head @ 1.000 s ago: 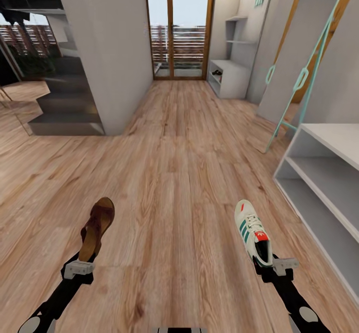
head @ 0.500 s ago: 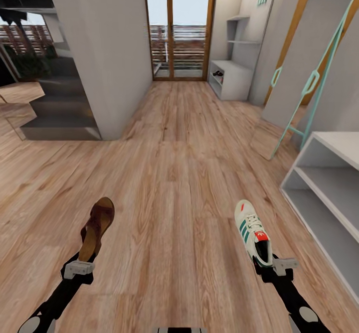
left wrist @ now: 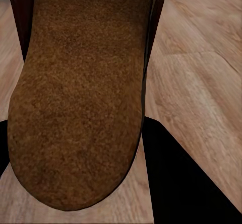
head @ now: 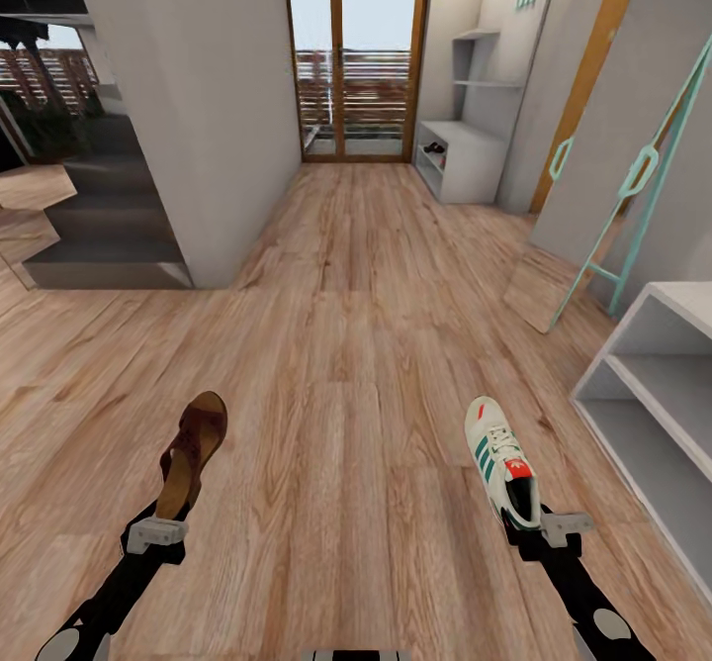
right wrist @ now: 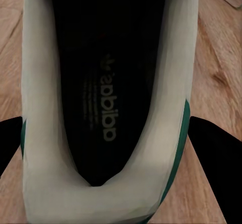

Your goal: Pick up the two gym shoes and the two sandals from the corridor floor and place them onto the hallstand (shoe rack) in the corridor, making sure they are on the rack and not on the floor. Arrange them so the two gym shoes are next to each other and the two sandals are next to each other.

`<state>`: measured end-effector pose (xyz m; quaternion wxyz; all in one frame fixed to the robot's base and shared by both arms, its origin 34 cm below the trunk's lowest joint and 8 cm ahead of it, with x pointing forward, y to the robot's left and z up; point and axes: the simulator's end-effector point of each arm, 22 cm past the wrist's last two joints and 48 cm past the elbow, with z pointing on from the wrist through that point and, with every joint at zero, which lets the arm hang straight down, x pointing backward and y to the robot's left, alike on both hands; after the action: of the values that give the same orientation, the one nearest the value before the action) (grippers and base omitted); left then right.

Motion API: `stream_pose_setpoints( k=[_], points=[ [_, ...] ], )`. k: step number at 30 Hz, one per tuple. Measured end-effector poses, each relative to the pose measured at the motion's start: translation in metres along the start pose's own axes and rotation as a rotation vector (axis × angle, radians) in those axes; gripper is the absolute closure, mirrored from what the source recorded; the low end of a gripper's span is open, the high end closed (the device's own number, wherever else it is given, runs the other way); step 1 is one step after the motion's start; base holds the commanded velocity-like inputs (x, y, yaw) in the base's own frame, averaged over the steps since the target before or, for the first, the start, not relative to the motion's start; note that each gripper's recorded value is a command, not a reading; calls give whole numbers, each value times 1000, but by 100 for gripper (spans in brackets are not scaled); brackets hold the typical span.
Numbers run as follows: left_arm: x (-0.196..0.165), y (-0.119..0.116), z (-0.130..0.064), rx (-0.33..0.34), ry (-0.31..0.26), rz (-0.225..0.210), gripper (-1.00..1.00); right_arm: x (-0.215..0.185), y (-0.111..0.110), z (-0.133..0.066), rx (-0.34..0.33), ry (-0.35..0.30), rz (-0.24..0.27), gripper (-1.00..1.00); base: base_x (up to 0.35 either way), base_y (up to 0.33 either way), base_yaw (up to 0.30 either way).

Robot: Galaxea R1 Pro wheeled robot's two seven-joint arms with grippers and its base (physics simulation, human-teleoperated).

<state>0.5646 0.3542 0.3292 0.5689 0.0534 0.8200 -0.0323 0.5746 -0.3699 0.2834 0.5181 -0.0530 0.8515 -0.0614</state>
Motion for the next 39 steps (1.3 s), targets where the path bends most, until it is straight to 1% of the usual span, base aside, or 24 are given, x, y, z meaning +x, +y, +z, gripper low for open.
stream_pose_setpoints(
  k=[21, 39],
  points=[
    [0, 0, 0, 1, -1, 1, 100, 0, 0, 0, 0, 0, 0, 100, 324, 0, 0],
    [0, -6, 1, 12, 1, 2, 100, 0, 0, 0, 1, 1, 0, 100, 324, 0, 0]
  ],
)
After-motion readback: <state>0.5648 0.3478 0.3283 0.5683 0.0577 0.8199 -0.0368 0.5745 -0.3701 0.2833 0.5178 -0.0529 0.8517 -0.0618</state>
